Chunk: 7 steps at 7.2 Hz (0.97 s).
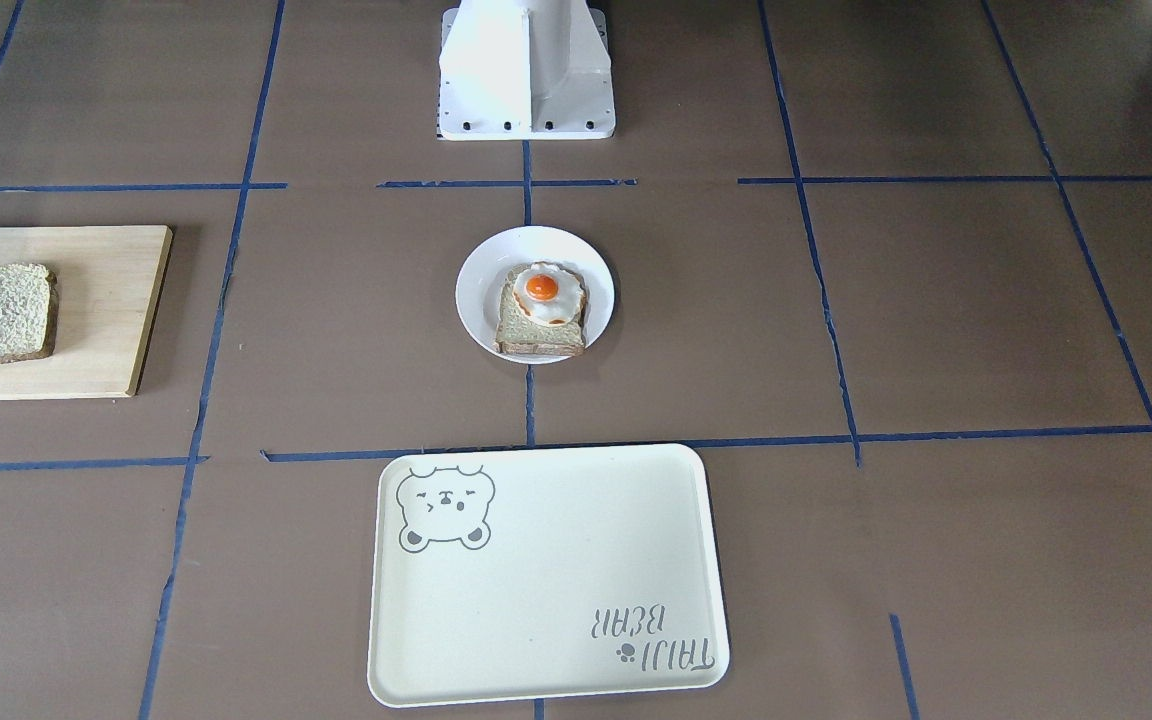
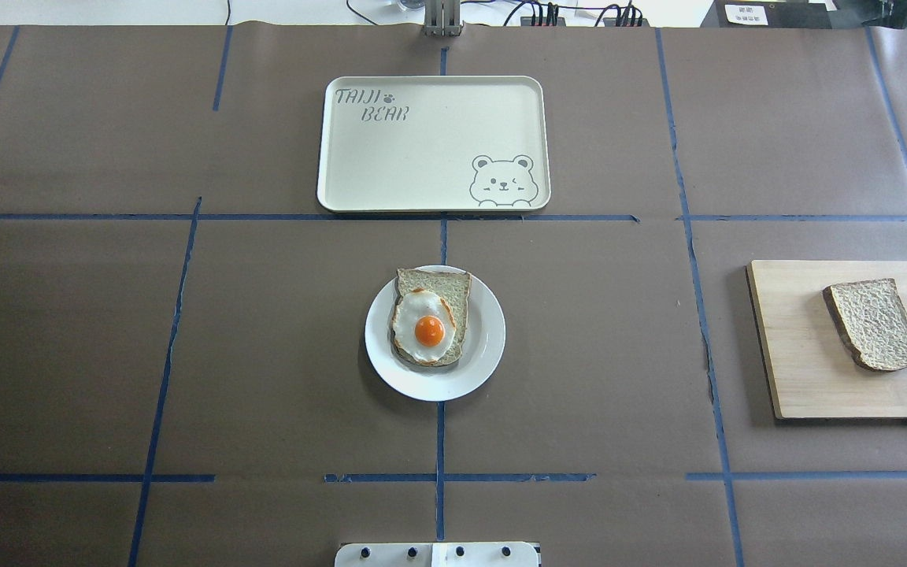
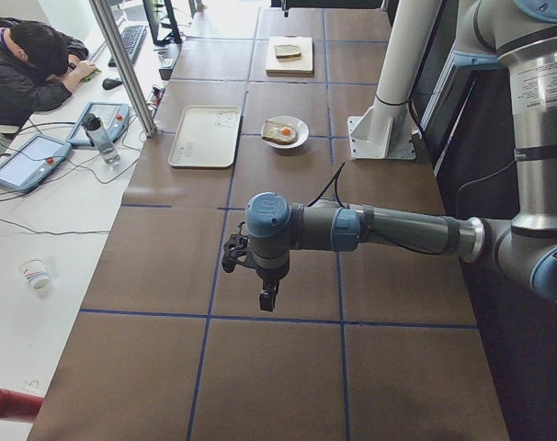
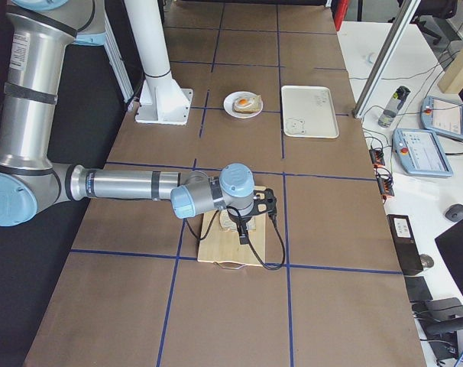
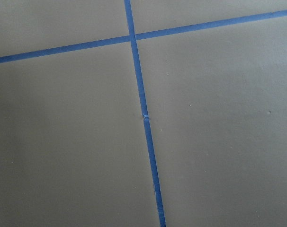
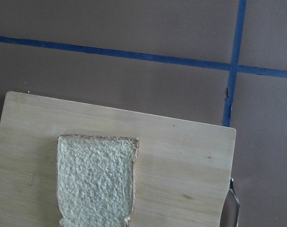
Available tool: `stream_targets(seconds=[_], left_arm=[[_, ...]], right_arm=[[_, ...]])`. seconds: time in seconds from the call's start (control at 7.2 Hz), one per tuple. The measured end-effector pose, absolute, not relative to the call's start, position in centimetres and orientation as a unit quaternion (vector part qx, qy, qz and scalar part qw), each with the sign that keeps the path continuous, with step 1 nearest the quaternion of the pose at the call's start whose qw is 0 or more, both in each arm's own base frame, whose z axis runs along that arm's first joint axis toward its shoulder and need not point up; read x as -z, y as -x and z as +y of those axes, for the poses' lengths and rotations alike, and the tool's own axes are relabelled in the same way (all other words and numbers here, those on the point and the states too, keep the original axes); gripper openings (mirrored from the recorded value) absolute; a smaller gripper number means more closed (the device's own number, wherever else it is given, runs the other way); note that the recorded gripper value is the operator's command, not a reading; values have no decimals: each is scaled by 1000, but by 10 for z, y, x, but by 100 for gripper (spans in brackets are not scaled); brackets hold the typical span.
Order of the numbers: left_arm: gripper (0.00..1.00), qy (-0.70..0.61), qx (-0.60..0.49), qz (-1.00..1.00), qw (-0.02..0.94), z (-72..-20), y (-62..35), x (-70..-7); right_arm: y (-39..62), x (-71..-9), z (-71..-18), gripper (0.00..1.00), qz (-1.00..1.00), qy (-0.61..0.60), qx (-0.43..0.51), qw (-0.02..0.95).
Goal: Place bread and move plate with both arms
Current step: 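Move the right gripper down toward the bread slice on the bamboo board, then close the right gripper on the edge of the plain bread slice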
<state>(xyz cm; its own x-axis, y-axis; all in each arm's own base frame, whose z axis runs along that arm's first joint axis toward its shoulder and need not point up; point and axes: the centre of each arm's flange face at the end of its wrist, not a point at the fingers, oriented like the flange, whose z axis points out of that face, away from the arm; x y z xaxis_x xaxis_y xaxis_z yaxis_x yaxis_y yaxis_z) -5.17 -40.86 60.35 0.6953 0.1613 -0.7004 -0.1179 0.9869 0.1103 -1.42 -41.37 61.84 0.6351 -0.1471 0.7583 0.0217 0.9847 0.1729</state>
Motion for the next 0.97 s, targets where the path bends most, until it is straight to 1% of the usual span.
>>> stream_targets(seconds=[0.14,0.42,0.56,0.83,0.97], left_arm=[[100,-29,-76,383,920,-409,51,-603],[100,-28,-76,383,920,-409,51,-604],[100,-27,-76,383,920,-409,51,-605],[100,-26,-75,383,920,-409,51,-607],[100,-26,-75,383,920,-409,51,-607]], right_arm=[[30,-624,-413,100,-439,-82,34,894],[64,-654,-403,99,-468,-92,16,879],[76,-674,-395,98,-477,-92,14,874],[95,-688,-389,95,-484,-83,13,871],[108,-688,-390,89,-480,-80,17,873]])
